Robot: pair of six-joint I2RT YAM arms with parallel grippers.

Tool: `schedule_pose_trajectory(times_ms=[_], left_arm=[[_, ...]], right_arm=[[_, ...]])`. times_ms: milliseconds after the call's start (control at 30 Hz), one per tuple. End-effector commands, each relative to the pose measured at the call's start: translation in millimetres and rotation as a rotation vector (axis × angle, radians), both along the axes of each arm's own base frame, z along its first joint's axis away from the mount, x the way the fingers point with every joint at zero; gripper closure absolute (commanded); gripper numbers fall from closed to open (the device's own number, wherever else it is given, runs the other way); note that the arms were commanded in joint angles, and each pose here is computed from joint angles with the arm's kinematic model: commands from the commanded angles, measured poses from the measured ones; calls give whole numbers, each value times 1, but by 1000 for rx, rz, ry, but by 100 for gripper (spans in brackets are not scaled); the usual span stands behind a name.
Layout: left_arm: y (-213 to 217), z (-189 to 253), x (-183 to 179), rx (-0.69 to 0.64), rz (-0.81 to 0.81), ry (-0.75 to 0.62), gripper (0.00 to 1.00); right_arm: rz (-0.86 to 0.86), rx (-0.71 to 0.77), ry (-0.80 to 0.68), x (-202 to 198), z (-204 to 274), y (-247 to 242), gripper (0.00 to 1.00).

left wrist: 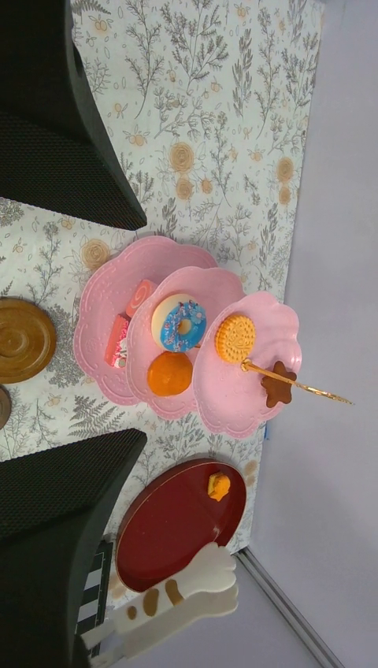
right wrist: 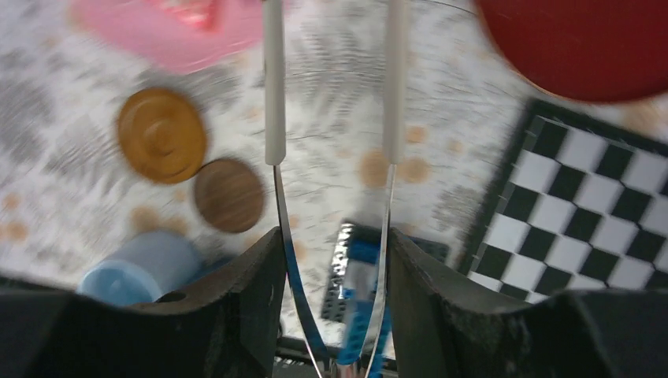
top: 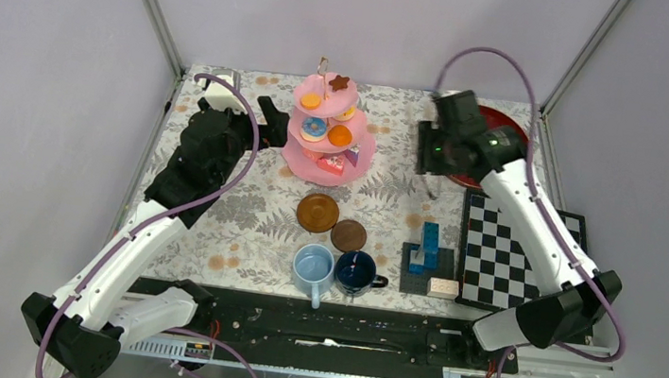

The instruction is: Serve the afternoon tea

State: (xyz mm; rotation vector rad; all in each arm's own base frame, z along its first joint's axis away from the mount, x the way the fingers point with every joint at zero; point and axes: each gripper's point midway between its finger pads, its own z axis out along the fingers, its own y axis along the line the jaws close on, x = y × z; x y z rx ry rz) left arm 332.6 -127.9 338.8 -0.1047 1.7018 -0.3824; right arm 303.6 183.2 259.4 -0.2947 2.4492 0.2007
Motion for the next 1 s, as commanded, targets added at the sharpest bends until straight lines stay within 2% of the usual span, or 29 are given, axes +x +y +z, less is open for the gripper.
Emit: schedule_pose_trajectory(times_ms=[0,167,367,600,967], left_arm=[[-6,12,0,-34,-23,-44,1],[-12,13,-2,-35,-38,-46,1],[-15,13,-5,-33,-47,-50,1],[-19,10,-5,-25,-54,-42,1],[-22,8,-5,-14,-55,-37,1]], right_arm=[[-234,-12,-44,41,-20,-74,57],[-324,-5,4,83,-57,-113,56],[-344,-36,72,133,-98,-147,51],[-308,25,150,177,-139,-158,47],[-289,20,169,195,-153,-160,39]])
